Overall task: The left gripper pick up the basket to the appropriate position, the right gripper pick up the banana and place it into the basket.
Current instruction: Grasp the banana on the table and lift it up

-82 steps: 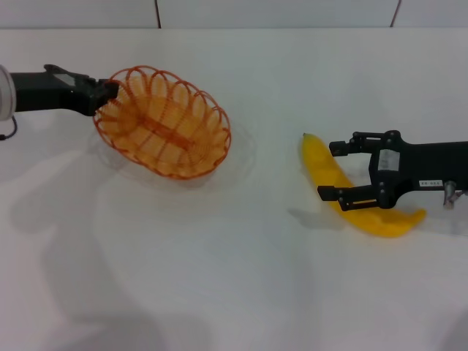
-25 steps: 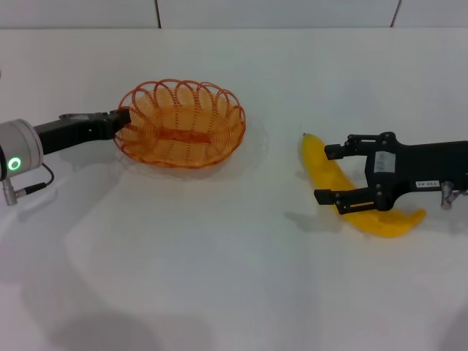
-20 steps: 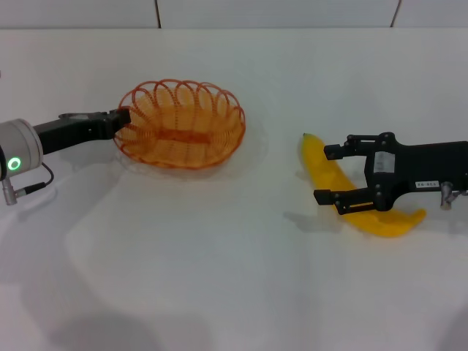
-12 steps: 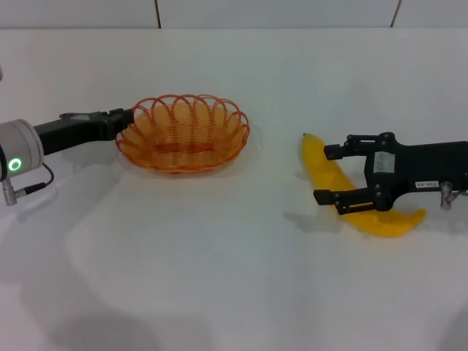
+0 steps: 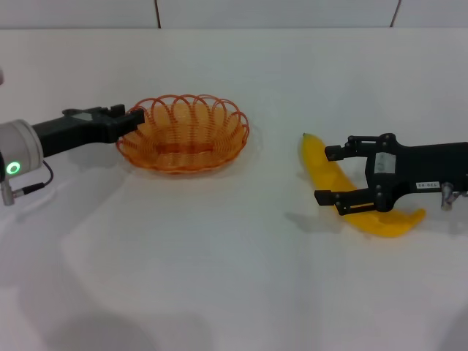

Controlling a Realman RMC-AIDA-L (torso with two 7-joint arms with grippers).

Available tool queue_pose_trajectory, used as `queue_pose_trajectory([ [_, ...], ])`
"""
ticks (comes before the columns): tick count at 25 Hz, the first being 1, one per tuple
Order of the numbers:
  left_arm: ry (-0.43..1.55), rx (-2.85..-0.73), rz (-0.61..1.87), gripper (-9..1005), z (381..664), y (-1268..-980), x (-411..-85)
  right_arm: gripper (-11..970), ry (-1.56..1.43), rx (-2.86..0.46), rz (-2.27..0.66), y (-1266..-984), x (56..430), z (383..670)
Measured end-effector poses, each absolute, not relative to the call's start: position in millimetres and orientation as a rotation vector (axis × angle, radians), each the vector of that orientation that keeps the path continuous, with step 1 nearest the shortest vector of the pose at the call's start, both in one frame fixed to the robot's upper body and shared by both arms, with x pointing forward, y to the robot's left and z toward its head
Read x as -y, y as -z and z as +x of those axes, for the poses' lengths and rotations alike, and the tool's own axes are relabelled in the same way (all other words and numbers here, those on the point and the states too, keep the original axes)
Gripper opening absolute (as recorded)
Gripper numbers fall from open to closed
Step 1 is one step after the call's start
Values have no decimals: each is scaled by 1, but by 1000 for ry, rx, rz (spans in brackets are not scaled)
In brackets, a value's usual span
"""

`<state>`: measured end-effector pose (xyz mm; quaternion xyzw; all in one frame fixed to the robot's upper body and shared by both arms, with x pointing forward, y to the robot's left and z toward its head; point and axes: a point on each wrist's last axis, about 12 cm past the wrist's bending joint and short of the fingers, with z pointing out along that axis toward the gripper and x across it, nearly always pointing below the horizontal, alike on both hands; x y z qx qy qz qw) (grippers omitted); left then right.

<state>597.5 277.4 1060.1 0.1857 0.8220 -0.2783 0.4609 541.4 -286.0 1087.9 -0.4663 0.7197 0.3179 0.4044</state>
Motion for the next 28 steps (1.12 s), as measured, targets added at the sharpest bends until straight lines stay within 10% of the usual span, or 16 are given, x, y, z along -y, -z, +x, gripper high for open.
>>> queue_pose_trajectory([
  [10, 602, -1839, 588, 602, 584, -1069, -294, 850, -803, -1819, -1175, -1087, 286, 541],
  [28, 568, -1734, 776, 595, 534, -1050, -314, 857, -780, -1792, -1189, -1092, 283, 546],
])
